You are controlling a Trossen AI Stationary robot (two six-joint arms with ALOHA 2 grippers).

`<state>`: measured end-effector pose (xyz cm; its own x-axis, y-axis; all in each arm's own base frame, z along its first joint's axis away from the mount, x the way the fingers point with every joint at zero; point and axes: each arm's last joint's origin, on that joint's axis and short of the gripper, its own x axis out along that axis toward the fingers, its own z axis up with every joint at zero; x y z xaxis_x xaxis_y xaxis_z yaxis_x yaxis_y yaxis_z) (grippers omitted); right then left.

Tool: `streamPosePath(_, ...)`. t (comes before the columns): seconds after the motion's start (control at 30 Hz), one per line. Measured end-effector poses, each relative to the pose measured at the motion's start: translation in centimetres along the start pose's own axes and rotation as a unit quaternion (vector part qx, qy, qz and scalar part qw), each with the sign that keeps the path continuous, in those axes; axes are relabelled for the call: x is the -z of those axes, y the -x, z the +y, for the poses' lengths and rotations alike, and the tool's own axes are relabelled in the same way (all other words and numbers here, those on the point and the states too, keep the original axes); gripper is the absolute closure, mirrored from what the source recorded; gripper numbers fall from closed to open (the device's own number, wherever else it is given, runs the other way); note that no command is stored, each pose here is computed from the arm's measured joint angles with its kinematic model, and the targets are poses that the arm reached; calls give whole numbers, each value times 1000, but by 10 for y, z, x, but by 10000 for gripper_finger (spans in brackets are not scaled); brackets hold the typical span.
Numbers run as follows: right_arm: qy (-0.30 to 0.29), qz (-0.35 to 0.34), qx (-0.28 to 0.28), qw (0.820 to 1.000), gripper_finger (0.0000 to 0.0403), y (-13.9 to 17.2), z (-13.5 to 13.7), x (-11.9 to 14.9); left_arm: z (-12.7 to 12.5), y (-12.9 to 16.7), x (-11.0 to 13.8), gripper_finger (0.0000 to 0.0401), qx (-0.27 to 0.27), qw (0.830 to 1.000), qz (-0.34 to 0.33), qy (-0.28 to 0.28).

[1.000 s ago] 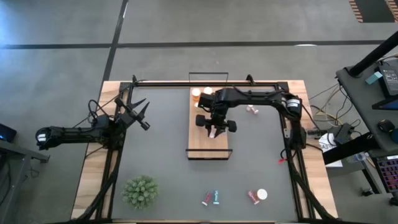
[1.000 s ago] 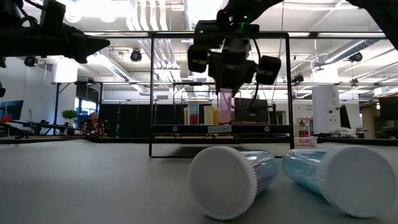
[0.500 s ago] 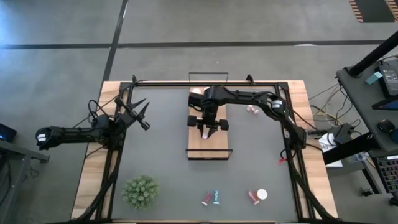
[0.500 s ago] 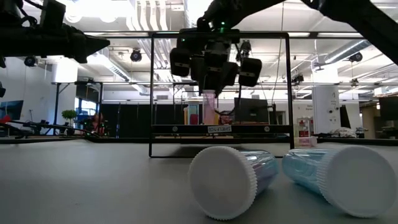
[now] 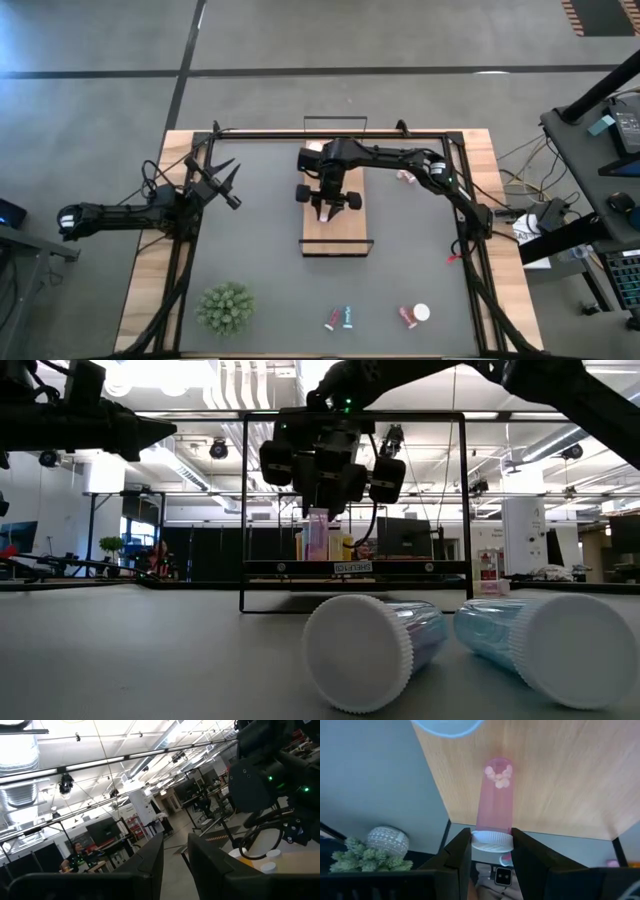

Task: Pick and place medicine bottles onto shelf by color
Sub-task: Put the middle pink pill bottle on the shelf

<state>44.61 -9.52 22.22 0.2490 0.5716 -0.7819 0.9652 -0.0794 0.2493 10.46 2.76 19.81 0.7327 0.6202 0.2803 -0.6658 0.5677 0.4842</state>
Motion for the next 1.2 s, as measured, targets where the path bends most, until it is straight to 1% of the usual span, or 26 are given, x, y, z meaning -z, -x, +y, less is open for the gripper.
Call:
streamPosePath(0.27,-19,-4,-14,1000,294,-2,4,2,0,0,0,329,0,1000,0,0)
streamPosePath(0.5,-72,-5,-16,997,294,-4,5,4,0,0,0,329,0,1000,0,0)
streamPosePath(0.8,-61,-21,-31,997,294,-6,9,4,0,0,0,329,0,1000,0,0)
streamPosePath(0.93,-58,-31,-30,997,294,-7,10,6,0,0,0,329,0,1000,1,0)
streamPosePath(1.2,-58,-32,-30,997,293,-7,10,5,0,0,0,329,1,1000,1,-1)
